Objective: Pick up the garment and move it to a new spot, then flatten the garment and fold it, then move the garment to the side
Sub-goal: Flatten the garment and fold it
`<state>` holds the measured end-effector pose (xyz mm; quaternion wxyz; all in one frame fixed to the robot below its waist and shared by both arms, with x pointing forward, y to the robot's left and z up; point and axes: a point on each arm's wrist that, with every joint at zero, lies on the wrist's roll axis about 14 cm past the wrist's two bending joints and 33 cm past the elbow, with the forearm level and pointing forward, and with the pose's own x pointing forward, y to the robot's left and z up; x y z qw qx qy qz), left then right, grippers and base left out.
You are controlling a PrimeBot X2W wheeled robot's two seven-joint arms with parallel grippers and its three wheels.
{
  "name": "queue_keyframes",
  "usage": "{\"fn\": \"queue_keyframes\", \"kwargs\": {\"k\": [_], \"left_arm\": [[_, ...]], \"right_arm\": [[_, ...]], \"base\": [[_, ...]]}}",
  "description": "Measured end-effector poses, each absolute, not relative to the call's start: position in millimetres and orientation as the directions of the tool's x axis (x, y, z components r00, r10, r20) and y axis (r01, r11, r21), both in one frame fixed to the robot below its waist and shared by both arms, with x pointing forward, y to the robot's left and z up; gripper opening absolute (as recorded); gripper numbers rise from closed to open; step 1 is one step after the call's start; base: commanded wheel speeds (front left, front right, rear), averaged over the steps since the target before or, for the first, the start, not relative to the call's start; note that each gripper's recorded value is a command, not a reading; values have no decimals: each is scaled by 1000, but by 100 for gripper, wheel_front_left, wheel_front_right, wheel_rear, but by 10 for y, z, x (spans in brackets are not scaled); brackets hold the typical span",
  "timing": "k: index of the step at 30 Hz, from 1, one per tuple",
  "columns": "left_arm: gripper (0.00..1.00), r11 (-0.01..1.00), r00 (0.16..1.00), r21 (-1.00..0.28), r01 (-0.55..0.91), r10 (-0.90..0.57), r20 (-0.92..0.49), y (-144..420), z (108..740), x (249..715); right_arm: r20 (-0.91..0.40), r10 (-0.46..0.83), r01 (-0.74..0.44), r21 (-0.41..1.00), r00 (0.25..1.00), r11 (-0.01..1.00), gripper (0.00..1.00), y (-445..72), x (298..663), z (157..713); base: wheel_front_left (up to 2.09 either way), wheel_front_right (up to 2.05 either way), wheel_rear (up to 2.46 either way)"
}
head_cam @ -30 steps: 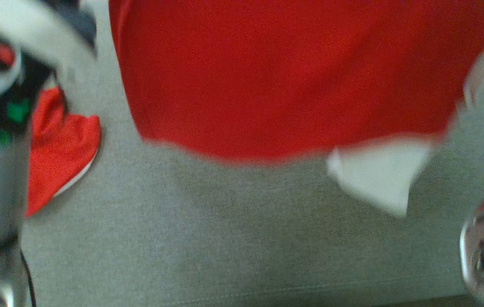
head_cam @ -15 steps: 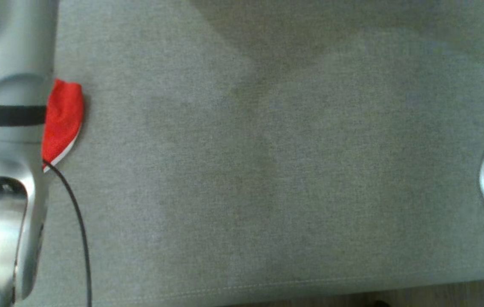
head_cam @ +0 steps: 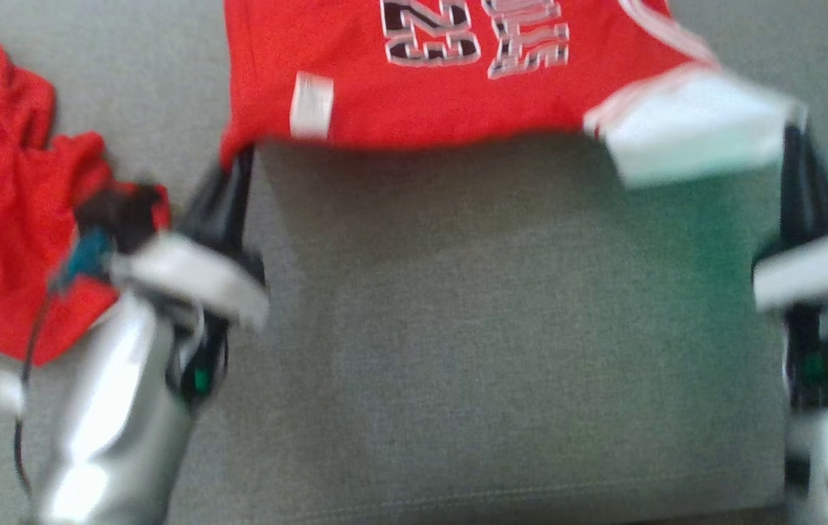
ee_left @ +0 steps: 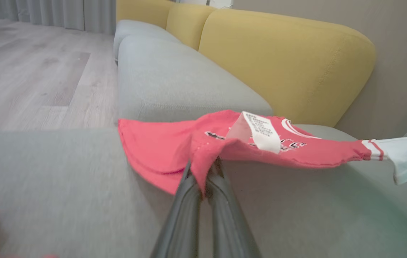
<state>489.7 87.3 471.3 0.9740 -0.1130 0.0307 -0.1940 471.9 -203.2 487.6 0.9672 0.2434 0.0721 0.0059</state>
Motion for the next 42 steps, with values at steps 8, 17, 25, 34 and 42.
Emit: {"fn": "queue_keyframes", "kwargs": {"k": [8,17,25,34,42], "left_arm": [[0,904,928,-316,289,-345,-138,1004,4442,3835],[0,894,883,-396,211,-348,-314,1010,4266,3152],[0,877,852,-415,243,-398,-341,936,4337,3565],[0,911,792,-342,230,-380,-477,1125,4113,3872],[0,923,765,-286,257,-376,-523,1126,4022,4169]], "right_arm": [[-321,37,104,411,946,905,0,-2089,3677,4509],[-448,29,157,372,894,915,0,-2164,3105,4343],[-423,80,57,304,903,951,0,-2003,3857,4472],[-460,122,0,257,879,967,0,-1885,4491,4428],[-501,147,-45,210,853,977,0,-1796,4876,4318]], "base": [[0,0,0],[0,0,0],[0,0,0],[0,0,0],[0,0,0]]}}
